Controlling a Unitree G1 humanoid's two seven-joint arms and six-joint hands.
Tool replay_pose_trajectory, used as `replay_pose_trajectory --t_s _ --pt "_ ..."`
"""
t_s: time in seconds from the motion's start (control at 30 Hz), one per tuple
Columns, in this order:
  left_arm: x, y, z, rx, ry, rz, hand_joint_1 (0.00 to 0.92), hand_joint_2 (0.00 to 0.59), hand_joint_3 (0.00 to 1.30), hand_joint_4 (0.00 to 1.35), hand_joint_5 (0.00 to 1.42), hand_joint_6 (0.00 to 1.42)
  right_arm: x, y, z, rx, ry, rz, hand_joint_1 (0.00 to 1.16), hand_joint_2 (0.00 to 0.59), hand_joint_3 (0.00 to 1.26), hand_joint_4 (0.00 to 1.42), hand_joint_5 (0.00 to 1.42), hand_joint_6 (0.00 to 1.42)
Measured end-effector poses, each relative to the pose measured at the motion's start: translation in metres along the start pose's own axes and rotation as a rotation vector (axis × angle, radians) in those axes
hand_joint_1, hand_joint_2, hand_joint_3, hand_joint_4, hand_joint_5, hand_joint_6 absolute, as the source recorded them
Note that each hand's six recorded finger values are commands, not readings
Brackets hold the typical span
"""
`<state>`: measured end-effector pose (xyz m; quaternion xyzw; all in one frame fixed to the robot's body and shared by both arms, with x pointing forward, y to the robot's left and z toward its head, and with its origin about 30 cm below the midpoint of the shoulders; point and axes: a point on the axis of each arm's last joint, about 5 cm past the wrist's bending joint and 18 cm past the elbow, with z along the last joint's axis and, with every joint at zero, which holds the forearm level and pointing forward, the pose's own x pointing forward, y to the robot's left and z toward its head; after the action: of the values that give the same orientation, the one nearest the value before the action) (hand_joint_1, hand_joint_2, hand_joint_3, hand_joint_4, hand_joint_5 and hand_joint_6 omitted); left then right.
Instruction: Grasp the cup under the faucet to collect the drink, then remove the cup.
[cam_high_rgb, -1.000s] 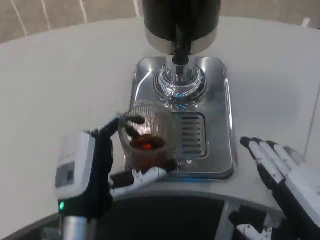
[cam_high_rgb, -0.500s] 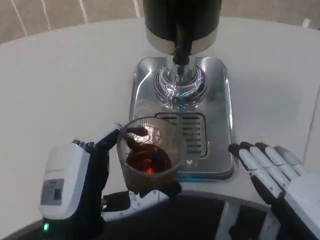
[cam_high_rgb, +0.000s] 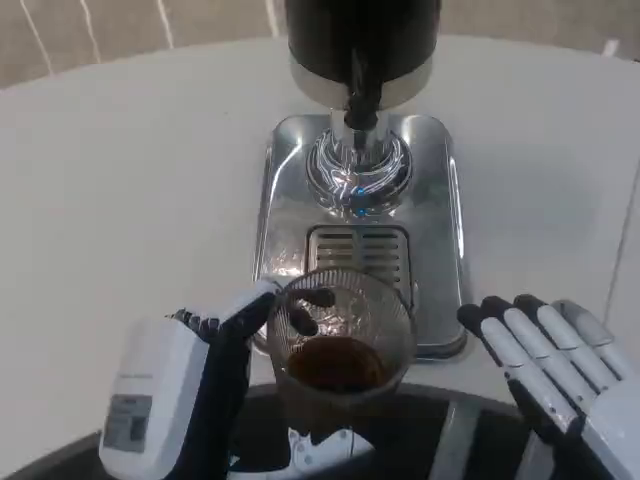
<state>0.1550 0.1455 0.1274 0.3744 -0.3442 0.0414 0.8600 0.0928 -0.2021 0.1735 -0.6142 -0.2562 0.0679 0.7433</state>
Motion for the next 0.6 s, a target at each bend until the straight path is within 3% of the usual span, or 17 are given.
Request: replay_pose_trajectory --t_s 0.17,0.5,0.6 --pt "-0.004 -0.001 0.0011 -0.002 0.001 -0.01 0.547 0.112 1.15 1.26 1.42 1.42 -0.001 0.0022 0.0021 0.003 0.012 -0.002 0.27 0.511 0.0 0.0 0.0 0.0" --pt "-0.006 -0.009 -0.0005 -0.037 0.034 0.005 0.547 0.112 1.15 1.26 1.42 1.42 0.002 0.0094 0.0141 0.025 0.041 0.008 0.27 0.516 0.0 0.0 0.0 0.0" --pt "-0.005 -0.014 -0.0004 -0.056 0.048 0.008 0.547 0.112 1.15 1.26 1.42 1.42 0.007 0.0096 0.0176 0.032 0.061 -0.015 0.27 0.517 0.0 0.0 0.0 0.0"
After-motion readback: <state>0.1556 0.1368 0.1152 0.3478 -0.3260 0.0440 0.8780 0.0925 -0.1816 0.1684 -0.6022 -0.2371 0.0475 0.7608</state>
